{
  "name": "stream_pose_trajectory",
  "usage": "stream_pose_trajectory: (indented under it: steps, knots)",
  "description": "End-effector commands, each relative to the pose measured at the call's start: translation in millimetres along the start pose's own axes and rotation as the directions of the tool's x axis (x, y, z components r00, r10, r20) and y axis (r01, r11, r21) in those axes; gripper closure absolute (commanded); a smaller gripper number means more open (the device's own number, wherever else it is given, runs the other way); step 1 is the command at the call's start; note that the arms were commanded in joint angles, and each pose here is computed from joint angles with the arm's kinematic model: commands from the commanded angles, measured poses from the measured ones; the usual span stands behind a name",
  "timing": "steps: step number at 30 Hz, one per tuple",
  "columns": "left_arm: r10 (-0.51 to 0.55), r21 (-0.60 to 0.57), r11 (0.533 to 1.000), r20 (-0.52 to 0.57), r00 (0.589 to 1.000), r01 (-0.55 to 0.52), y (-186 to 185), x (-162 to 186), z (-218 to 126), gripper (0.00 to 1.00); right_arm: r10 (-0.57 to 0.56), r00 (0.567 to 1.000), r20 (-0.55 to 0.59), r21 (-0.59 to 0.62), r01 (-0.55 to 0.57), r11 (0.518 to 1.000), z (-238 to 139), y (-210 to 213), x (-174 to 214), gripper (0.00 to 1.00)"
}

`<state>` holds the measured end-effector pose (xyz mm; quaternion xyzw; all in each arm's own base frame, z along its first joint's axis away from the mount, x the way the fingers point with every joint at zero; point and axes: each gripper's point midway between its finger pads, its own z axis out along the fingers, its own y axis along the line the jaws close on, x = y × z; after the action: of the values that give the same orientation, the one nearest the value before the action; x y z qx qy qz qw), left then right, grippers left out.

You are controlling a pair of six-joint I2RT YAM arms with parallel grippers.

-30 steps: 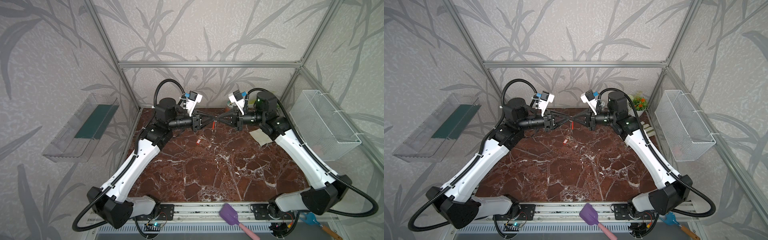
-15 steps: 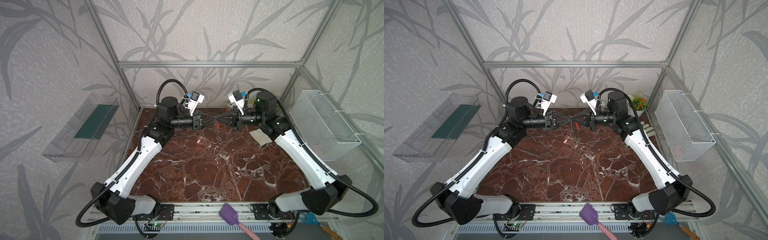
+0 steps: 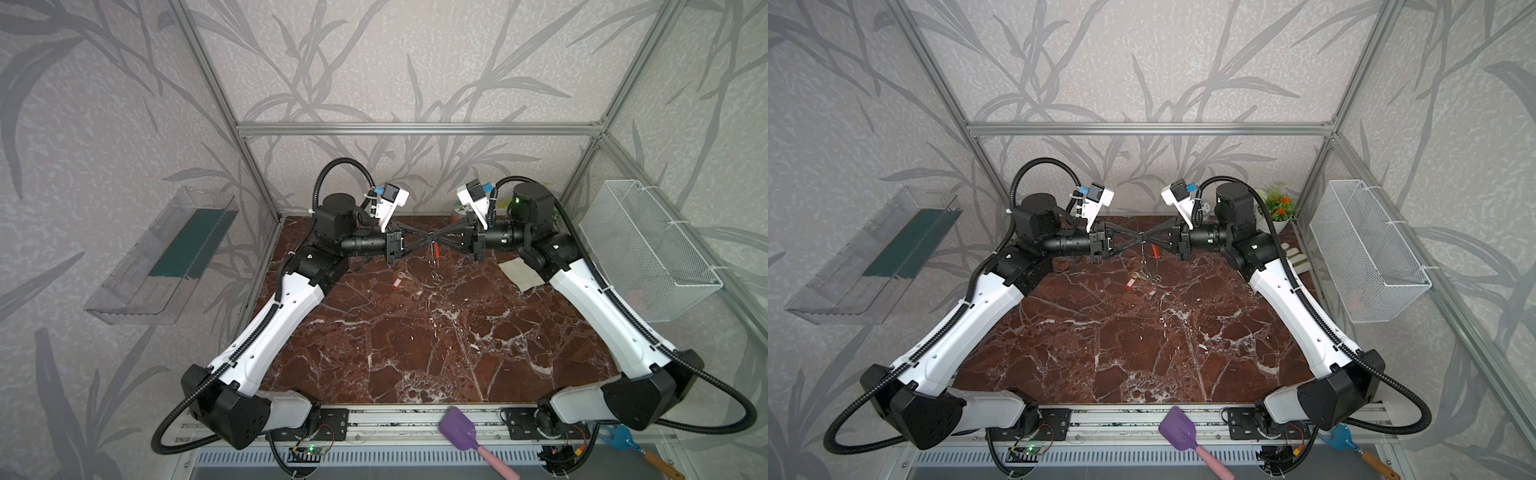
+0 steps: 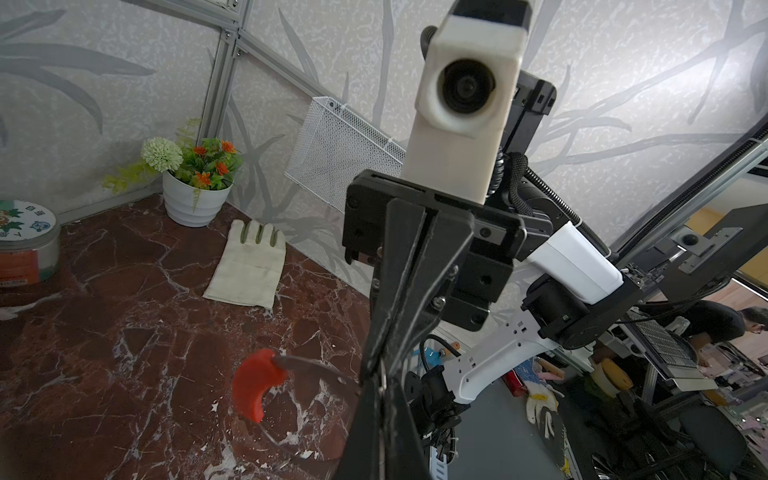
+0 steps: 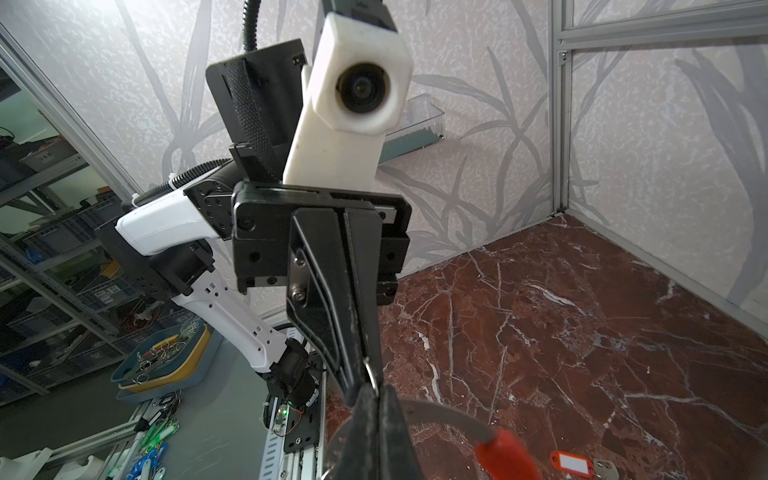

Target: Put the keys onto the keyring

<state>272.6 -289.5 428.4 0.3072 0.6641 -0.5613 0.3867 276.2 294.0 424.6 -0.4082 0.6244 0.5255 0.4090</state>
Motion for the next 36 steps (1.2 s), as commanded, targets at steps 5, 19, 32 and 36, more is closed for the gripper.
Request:
stream_pose_trajectory:
  steps: [5, 19, 32, 36]
  knots:
    - [0.079, -0.076, 0.994, 0.053, 0.995, -0.075, -4.4, -14.8, -10.5, 1.0, -0.023, 0.992, 0.121, 0.092, 0.012, 0.996, -20.4, -6.5, -19.0, 0.82]
    - [0.262, -0.376, 0.897, 0.035, 0.964, -0.231, 16.4, -13.1, -22.6, 1.0, 0.05, 0.98, 0.194, 0.2, -0.09, 0.976, -40.7, -31.7, -7.4, 0.74]
    - [0.39, -0.481, 0.8, -0.039, 0.92, -0.36, 14.8, -7.7, -19.3, 1.0, 0.067, 0.974, 0.216, 0.21, -0.113, 0.971, -38.0, -34.8, -8.7, 0.7]
    - [0.375, -0.469, 0.811, -0.041, 0.926, -0.349, 13.9, -7.1, -16.5, 1.0, 0.04, 0.976, 0.213, 0.218, -0.087, 0.972, -35.1, -30.1, -9.7, 0.67]
